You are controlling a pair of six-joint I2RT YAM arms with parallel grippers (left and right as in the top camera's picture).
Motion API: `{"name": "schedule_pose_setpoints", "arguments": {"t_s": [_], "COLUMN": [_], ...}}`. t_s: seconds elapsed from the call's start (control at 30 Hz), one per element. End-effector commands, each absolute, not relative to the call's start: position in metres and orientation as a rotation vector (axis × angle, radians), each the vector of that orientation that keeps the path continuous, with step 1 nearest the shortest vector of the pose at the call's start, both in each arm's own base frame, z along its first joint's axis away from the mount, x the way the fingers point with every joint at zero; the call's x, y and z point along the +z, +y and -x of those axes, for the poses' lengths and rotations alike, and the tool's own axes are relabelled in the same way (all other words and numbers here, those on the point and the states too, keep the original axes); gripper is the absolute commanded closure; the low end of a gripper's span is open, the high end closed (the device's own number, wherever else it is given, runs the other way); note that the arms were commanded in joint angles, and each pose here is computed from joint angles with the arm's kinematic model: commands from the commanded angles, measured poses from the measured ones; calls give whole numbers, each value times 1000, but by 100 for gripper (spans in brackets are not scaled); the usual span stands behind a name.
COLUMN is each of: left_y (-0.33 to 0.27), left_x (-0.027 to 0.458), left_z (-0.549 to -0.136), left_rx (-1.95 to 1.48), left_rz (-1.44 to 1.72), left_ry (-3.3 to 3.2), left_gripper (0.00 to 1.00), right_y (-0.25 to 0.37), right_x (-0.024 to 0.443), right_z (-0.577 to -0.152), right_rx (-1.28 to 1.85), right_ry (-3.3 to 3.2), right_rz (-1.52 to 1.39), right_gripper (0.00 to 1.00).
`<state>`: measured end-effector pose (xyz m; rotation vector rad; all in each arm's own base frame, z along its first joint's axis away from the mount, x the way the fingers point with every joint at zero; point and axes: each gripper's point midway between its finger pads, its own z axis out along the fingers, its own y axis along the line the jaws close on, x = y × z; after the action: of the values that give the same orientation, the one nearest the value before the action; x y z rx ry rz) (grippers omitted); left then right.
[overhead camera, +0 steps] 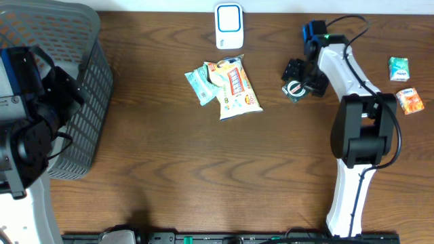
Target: Scan the item barcode
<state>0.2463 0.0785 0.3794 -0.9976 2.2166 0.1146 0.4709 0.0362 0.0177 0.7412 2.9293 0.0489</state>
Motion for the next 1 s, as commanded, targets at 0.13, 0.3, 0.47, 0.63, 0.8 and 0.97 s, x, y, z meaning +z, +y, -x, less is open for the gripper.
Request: {"name": "schedule_pose_setpoints", "arguments": {"t_s": [0.13,0.3,0.47,0.63,0.8,0.97], "left_y": [80,80,80,80,80,80], "left_x": [381,381,381,381,381,381], "left_z": [-246,-246,-246,-246,-246,-246], "left_rx": [115,115,115,114,114,115], "left_rz": [1013,1013,1013,1013,1013,1013], "left_ry": [2205,2205,2205,2205,2205,2205], "left_gripper": [2,2,2,2,2,2], "right_y": [68,97,109,99,100,98], "right_x": [8,11,18,39,58,56], "right_z": [-476,-474,-476,-485,-489,-488], "right_rx": [170,332,368,322,295,218], "right_ry": [2940,2978,2968,2950,2912,2875], "right_rz": [-569,-351,-64,-5,254,510], "right_gripper": [38,41,42,43,37,17]}}
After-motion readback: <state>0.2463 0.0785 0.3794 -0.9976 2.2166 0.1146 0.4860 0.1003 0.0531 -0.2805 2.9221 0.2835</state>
